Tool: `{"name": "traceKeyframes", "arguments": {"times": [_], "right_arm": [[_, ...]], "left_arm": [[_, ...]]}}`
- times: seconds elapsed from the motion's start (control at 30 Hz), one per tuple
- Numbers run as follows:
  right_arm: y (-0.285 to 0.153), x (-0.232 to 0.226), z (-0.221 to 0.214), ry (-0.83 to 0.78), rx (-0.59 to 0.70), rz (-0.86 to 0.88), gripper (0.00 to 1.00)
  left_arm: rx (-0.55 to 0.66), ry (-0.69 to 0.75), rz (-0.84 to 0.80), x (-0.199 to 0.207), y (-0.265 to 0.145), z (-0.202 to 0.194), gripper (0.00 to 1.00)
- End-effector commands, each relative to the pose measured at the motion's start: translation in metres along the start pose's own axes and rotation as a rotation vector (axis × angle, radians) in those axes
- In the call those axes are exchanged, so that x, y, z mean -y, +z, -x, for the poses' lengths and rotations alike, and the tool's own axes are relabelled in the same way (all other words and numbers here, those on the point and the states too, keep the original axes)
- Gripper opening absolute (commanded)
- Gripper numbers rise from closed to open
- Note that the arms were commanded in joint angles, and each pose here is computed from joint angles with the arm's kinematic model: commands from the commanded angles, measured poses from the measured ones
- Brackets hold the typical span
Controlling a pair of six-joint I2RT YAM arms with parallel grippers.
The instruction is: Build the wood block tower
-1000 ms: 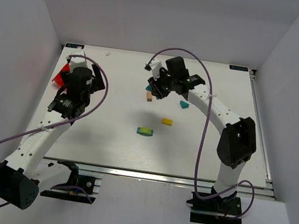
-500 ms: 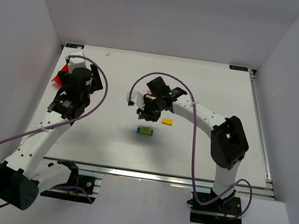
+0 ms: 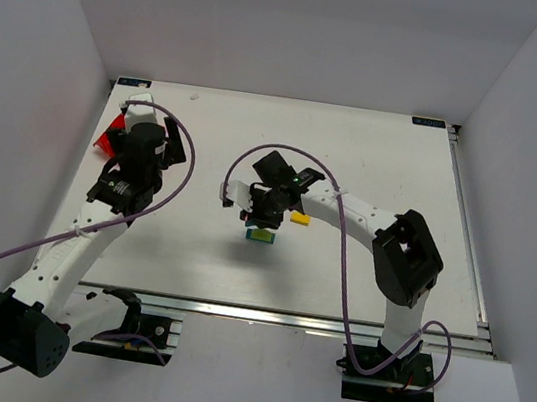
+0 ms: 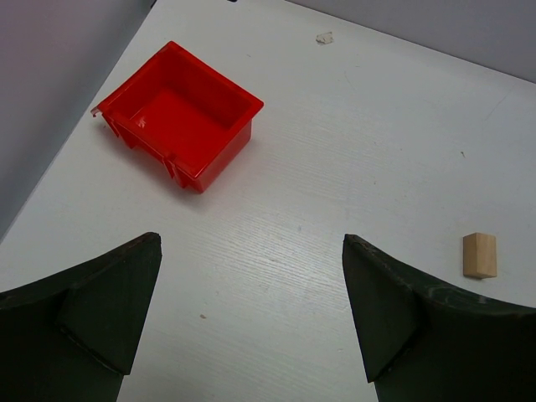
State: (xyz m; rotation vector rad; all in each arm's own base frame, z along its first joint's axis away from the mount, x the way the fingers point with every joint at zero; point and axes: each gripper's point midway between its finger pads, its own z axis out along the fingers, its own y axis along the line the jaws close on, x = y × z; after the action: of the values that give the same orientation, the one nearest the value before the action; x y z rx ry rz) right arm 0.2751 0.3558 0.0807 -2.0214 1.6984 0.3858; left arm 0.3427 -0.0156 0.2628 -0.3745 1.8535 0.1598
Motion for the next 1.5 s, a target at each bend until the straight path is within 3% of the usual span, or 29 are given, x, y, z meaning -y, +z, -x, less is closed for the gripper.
{"name": "traceKeyframes", "arguments": {"times": [0.0,0.53,1.47], "right_arm": [[-0.009,0.000,0.007,-0.035,0.028,-0.022,0.09],[-0.023,0.013,0.010,0.074,0.076,-0.106,0.14],[0.004,-0.006,-0.006,0.100,0.051,-0.016,0.15]], "left_arm": [[0.018,-0.002,-0.023,0.004,-0.003,0.004,0.98],[0.020,-0.009,-0.072,0.014,-0.003,0.008,0.98],[-0.009,0.002,-0.100,0.022,0.004,-0.004,0.98]]}}
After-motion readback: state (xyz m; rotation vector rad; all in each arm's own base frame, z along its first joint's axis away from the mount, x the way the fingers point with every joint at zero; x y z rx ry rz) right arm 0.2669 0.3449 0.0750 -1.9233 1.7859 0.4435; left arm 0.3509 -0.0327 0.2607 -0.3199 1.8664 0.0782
